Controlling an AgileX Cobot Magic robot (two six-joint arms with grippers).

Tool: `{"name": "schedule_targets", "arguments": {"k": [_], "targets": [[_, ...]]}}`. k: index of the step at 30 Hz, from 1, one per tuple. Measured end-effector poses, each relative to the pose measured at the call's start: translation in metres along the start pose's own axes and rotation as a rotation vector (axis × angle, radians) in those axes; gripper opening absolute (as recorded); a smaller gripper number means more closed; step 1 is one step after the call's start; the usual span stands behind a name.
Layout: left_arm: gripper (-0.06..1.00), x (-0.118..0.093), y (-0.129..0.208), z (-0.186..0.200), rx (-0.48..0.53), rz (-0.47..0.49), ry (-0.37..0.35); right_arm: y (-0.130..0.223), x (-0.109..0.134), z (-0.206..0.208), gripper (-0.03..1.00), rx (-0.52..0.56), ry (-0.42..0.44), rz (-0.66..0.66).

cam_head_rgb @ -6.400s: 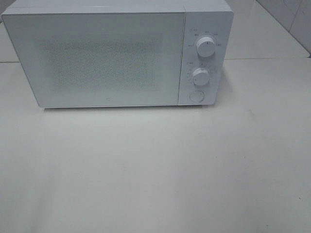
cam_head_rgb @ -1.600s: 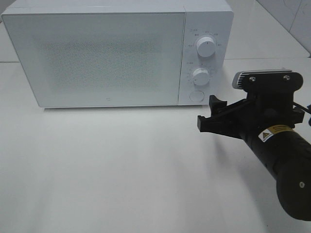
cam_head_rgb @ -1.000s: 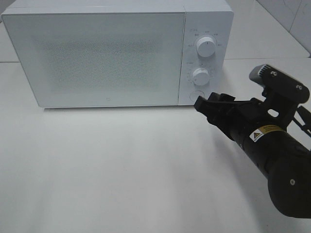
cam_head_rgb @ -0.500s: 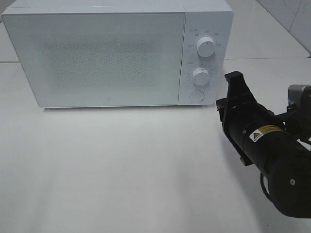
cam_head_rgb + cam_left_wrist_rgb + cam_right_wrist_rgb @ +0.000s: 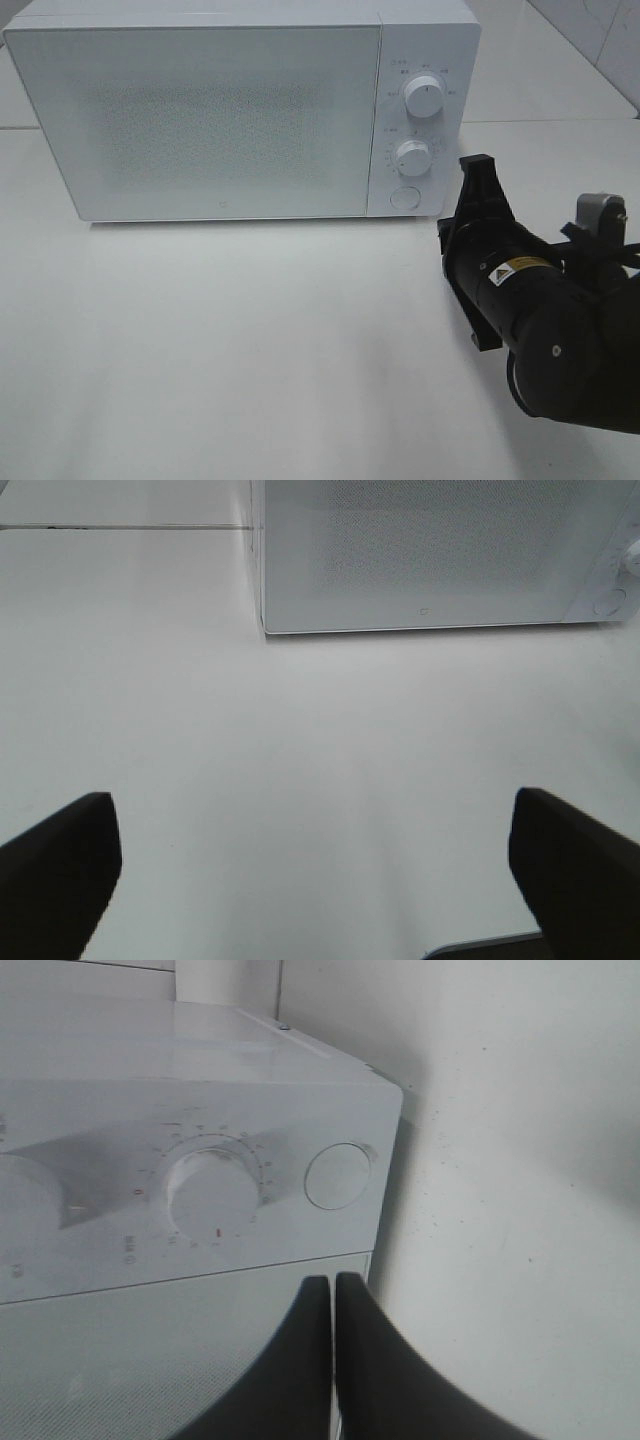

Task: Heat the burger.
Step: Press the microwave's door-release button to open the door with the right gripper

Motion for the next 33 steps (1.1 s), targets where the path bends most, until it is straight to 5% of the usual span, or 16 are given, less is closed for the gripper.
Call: {"name": "schedule_targets", "arguments": {"k": [33], "targets": [[0.97,0.0,0.0,0.0,0.0,0.0,0.0,0.017,-0.002,-0.102,0.0,-0.037,0.051,-0.103]]}}
Point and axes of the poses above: a point on each arm's last joint axis where the gripper is mounted, z pointing back along that axis away from the gripper, x along the wrist's bending axis when the last joint is at zero, y = z × x, the point moved 1 cm from there along -z, pointing out along that axis toward the gripper
